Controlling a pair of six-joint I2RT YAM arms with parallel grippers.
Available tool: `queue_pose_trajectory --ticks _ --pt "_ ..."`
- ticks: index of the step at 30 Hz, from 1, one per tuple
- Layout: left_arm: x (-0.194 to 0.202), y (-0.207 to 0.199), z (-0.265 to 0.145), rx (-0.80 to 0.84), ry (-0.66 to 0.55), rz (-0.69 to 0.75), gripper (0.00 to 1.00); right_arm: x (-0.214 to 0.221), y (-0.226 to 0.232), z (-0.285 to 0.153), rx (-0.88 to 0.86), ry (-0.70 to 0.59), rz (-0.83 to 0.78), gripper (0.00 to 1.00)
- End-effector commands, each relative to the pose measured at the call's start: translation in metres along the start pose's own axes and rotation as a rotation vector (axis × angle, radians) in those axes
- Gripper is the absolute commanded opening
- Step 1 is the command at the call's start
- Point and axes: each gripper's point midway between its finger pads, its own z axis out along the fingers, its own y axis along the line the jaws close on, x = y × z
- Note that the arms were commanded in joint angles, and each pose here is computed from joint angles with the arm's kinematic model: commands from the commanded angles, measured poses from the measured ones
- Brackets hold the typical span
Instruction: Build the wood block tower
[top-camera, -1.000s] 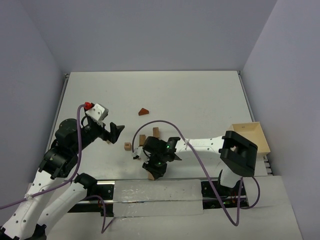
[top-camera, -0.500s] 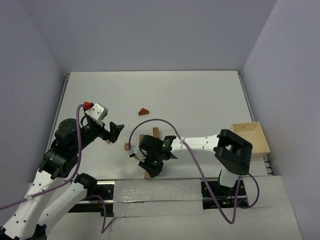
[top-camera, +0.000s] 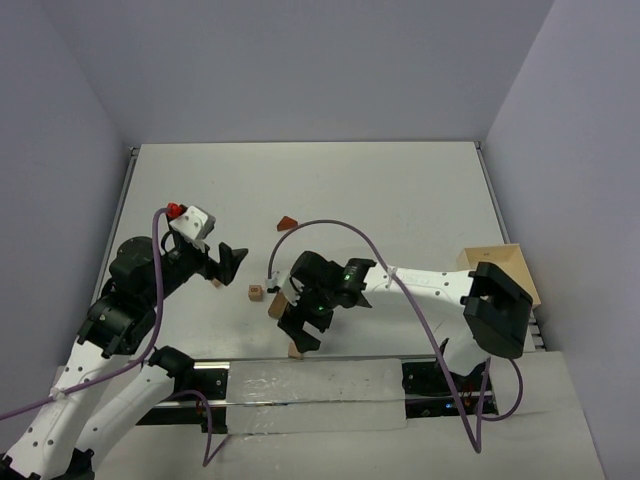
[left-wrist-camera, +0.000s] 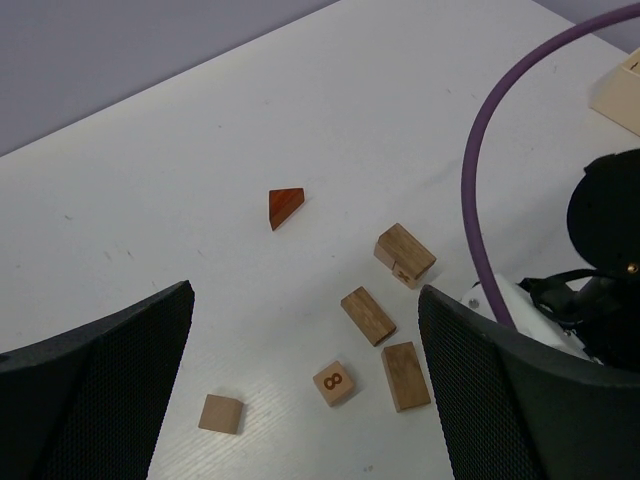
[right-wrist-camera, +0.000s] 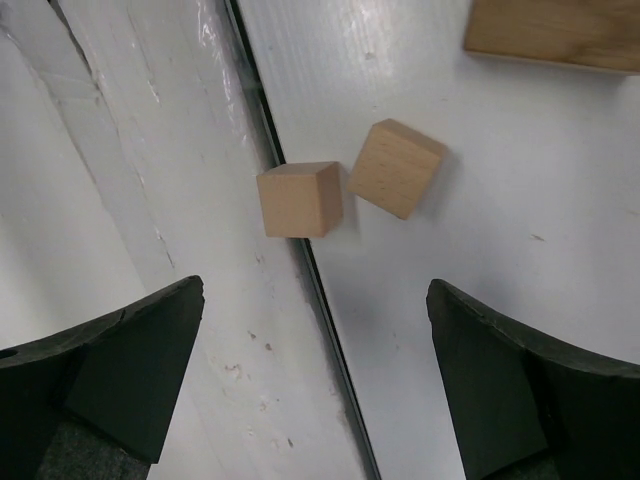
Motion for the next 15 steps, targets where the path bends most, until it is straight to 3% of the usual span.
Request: queue_pose_trajectory --ticks 1,7,13,15 --pt "-0.025 0.0 0.0 0.005 -0.071 -0.002 0.99 -0.018 -0.002 -0.015 0.028 -0.057 -0.029 1.0" --pt "-0.026 0.0 0.001 0.008 -0.068 0.002 0.99 -0.032 -0.013 -0.003 0.069 -0.074 -0.021 0.99" --pt "-0.023 0.0 0.001 0.009 -0.06 0.005 0.99 -0.042 -0.022 0.013 0.084 -0.074 0.024 0.86" --pt "-0.022 0.0 0.001 0.008 -0.06 0.007 0.99 -0.042 -0.022 0.016 0.074 -0.069 0.036 0.77"
